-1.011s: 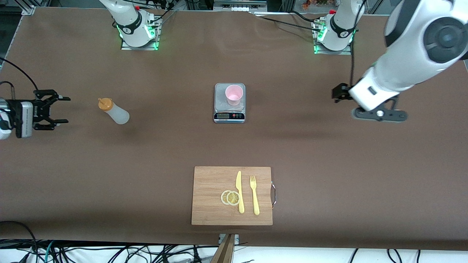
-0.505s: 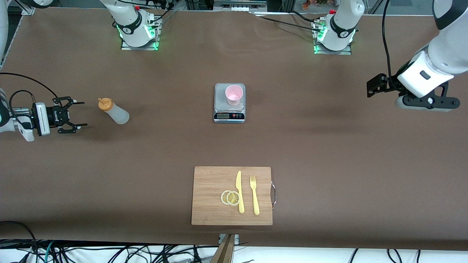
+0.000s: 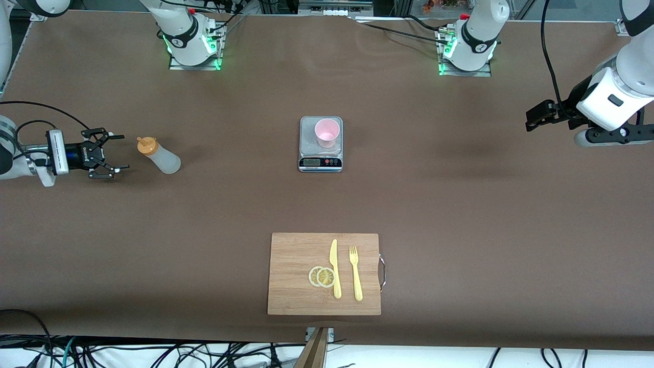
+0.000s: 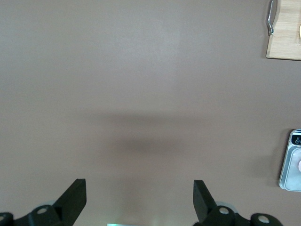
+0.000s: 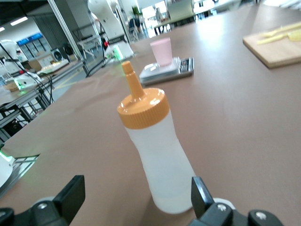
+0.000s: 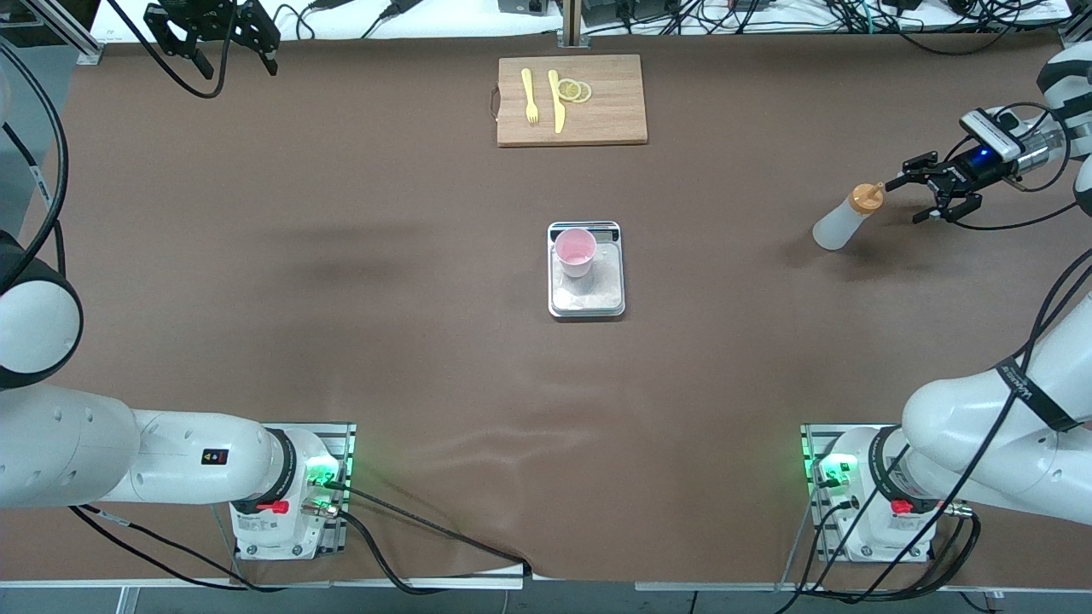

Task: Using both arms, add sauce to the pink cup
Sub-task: 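Reach the right gripper to the squeeze bottle and grasp it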

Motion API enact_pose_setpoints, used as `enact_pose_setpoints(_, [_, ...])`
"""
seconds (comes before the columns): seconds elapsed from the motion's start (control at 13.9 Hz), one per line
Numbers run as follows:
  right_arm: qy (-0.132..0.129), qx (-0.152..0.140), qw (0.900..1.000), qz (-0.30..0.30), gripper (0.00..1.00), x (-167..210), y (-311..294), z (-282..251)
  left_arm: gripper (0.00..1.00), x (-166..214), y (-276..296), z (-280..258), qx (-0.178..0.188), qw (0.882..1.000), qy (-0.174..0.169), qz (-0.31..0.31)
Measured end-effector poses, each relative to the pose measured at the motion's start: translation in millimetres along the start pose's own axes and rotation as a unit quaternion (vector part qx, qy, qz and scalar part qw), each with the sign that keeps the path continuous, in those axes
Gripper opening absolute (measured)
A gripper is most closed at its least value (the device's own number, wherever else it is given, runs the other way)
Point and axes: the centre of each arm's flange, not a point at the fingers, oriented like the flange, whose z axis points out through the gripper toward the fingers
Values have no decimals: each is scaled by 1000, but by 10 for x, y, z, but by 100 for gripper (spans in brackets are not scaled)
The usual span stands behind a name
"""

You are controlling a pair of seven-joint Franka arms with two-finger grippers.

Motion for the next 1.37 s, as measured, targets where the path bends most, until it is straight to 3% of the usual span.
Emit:
enact_pose_setpoints(0.51, [69,-4,997,-35,100,-449,46,413,100,-3,20,1,0,1000,0,0])
enact_pose_setpoints(1.01, [108,-14,991,-78,100,-323,128,524,100,-8,49,2,0,1000,0,2])
enact_pose_setpoints(1.37, [122,-10,989,-86,100,-232,229,700,100,-8,51,2,0,1000,0,2])
